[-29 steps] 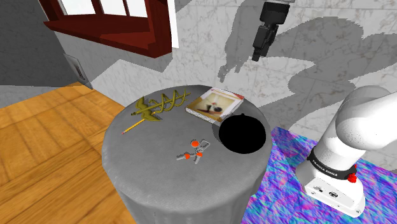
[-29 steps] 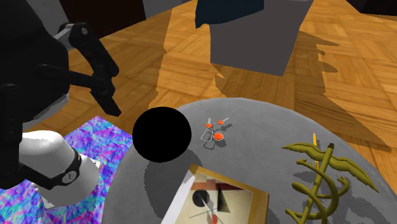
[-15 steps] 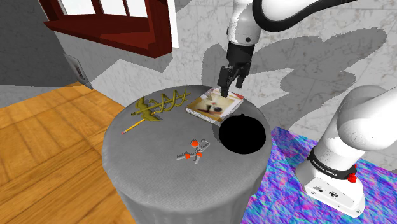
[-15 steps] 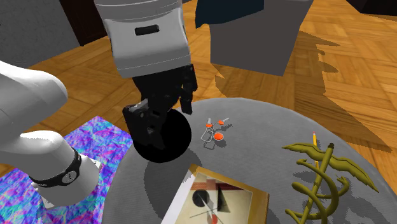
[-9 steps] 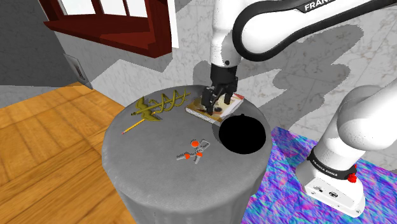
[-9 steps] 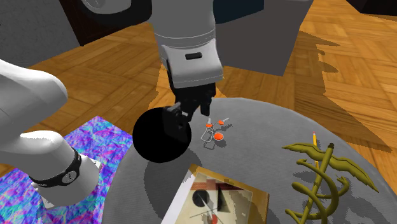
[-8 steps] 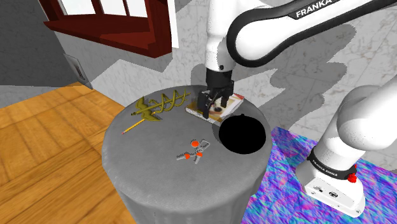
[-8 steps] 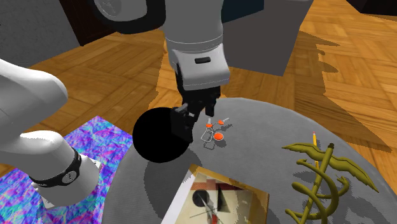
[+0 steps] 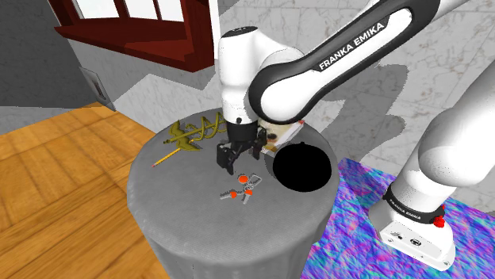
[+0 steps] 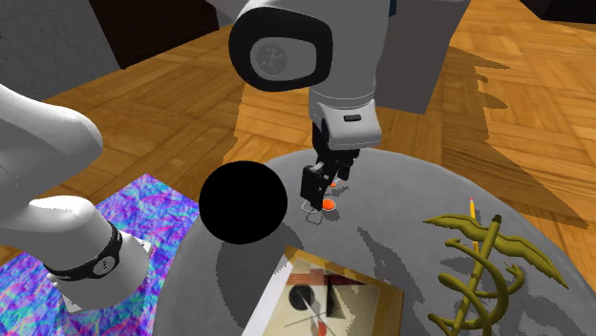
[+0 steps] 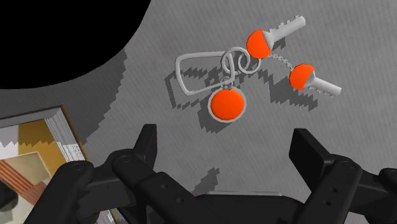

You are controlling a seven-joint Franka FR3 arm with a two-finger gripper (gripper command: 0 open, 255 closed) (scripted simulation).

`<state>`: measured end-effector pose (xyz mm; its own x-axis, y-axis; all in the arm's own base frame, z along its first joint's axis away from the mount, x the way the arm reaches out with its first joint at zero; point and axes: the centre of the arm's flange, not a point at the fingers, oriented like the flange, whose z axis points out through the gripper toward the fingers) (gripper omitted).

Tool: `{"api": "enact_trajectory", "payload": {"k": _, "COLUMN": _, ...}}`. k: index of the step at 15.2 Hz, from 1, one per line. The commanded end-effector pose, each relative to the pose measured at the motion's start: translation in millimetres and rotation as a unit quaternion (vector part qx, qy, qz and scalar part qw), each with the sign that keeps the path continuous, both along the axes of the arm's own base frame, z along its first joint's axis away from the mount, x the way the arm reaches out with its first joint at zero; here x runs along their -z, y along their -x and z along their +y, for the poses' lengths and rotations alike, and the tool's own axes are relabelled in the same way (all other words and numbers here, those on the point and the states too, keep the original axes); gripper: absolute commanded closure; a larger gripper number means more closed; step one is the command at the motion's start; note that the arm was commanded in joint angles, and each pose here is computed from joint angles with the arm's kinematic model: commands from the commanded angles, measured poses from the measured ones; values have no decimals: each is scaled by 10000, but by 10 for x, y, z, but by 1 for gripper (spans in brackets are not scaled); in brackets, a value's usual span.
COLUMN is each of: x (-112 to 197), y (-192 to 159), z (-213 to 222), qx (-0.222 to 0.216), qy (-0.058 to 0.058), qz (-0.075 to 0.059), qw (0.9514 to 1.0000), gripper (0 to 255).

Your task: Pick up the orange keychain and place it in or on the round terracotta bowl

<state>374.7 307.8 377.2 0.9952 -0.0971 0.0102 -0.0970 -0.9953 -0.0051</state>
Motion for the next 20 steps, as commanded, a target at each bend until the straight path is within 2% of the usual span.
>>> {"api": "enact_trajectory", "payload": {"k": 1, "x": 99, "y": -27, "z": 71, "qx": 42, "qy": 4, "qz": 6, "qw": 10000, "gripper": 0}}
{"api": "enact_trajectory", "payload": {"k": 7, "x": 446, "y": -30, "z": 73, "qx": 42, "qy": 4, "qz": 6, "qw": 10000, "gripper": 0}}
{"api": "enact_trajectory", "payload": {"k": 15, "x": 446, "y": -30, "z": 72, "qx": 42, "qy": 4, "qz": 6, "qw": 10000, "gripper": 0}}
{"api": "enact_trajectory", "payload": {"k": 16, "x": 446, "y": -30, "z": 72, "qx": 42, "qy": 4, "qz": 6, "qw": 10000, "gripper": 255}}
{"api": "enact_trajectory", "payload": {"k": 20, "x": 445, "y": -29, "z": 66, "qx": 41, "qy": 4, "qz": 6, "qw": 10000, "gripper": 255}}
